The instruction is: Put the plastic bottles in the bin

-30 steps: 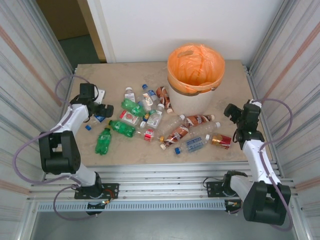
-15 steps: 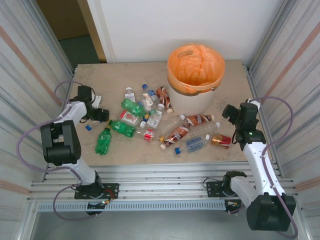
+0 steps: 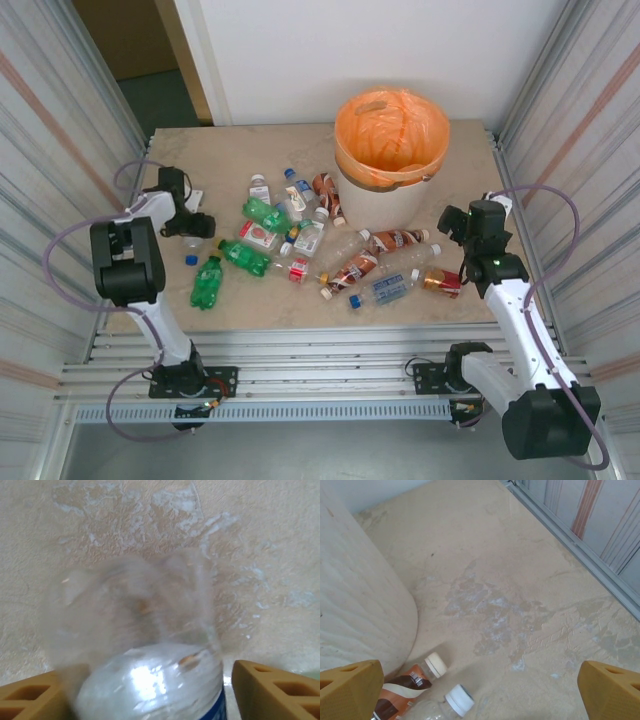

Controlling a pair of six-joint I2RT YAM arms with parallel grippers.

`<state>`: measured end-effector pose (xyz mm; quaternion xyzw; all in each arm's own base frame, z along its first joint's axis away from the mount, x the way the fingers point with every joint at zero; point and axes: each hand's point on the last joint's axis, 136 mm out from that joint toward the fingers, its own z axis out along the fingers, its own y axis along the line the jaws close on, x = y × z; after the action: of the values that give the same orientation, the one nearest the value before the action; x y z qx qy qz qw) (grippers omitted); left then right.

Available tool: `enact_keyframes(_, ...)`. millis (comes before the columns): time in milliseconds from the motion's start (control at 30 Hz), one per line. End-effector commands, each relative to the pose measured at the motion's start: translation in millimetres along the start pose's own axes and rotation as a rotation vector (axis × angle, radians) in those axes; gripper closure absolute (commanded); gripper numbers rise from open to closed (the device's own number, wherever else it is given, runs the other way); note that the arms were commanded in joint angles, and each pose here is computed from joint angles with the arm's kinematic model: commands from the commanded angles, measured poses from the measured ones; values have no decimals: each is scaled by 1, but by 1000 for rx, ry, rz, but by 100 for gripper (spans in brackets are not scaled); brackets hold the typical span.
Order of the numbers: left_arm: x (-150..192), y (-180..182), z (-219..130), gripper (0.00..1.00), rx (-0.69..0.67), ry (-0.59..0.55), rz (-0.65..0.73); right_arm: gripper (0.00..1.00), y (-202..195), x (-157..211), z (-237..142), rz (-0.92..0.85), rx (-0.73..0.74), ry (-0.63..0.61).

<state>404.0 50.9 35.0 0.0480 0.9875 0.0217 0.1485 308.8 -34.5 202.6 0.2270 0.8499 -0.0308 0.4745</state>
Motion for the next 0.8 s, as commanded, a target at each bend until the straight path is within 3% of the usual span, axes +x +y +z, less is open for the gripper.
enact_keyframes(0, -1, 0, 1, 30, 17, 22, 5, 2, -3, -7, -7, 32, 28, -18)
enact_keyframes(233, -13, 2, -11, 54, 11, -15, -3, 2, -10, -2, -15, 45, 42, -20)
enact_keyframes(500, -38, 1, -59, 63, 10, -163, -55, 2, -17, 9, -25, 68, 56, 24)
enact_keyframes(767, -76, -30, -123, 69, 32, -361, -73, 2, -1, 16, -37, 84, -5, 127)
